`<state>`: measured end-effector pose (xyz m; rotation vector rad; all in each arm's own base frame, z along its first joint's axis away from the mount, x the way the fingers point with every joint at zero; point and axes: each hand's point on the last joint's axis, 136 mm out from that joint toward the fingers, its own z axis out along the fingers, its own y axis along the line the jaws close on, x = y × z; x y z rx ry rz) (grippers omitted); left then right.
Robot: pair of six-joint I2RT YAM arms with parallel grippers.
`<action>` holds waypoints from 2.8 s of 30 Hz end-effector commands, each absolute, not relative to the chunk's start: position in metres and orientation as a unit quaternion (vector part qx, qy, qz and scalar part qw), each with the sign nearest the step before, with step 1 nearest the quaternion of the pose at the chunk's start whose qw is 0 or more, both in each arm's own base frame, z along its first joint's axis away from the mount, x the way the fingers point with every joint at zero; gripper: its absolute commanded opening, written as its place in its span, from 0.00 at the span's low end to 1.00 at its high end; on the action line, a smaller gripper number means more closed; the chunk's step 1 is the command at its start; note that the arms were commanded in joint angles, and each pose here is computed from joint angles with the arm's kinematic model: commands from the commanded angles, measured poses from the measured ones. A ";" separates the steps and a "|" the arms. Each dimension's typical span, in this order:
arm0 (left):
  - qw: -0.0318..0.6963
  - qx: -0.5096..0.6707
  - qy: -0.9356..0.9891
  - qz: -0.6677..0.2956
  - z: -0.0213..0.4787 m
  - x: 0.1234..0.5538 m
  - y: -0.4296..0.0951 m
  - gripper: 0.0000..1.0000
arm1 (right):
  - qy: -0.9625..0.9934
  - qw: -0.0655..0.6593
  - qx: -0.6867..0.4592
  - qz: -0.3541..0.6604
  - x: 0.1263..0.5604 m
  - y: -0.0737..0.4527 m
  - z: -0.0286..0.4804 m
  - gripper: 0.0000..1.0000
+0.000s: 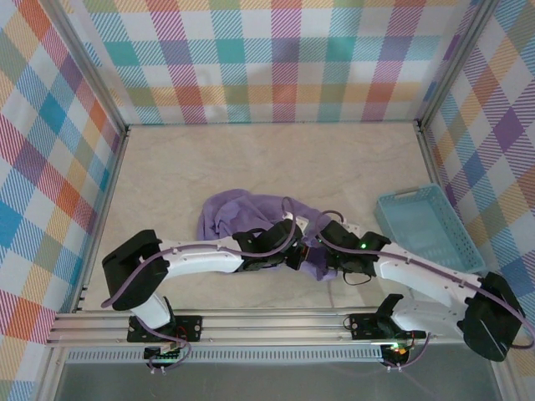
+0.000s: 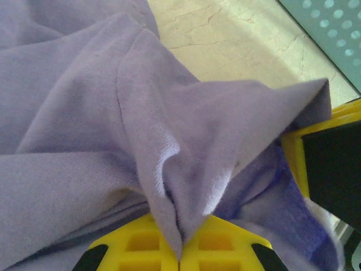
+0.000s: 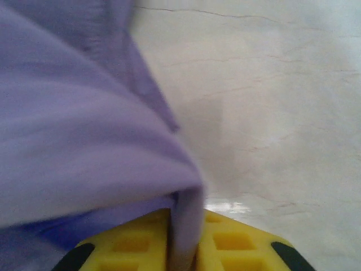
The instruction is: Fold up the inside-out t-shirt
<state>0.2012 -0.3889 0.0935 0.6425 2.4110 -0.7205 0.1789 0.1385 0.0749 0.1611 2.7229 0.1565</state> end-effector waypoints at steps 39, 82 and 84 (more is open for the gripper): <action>0.351 0.192 0.870 -0.289 0.126 0.177 -0.348 0.11 | 0.900 0.227 -0.110 0.356 0.184 0.262 0.154 0.14; 0.286 0.256 0.803 -0.456 0.141 0.155 -0.374 0.43 | 0.885 0.231 -0.120 0.386 0.179 0.259 0.167 0.08; 0.283 0.255 0.803 -0.458 0.141 0.155 -0.374 0.38 | 0.889 0.233 -0.114 0.377 0.182 0.257 0.164 0.08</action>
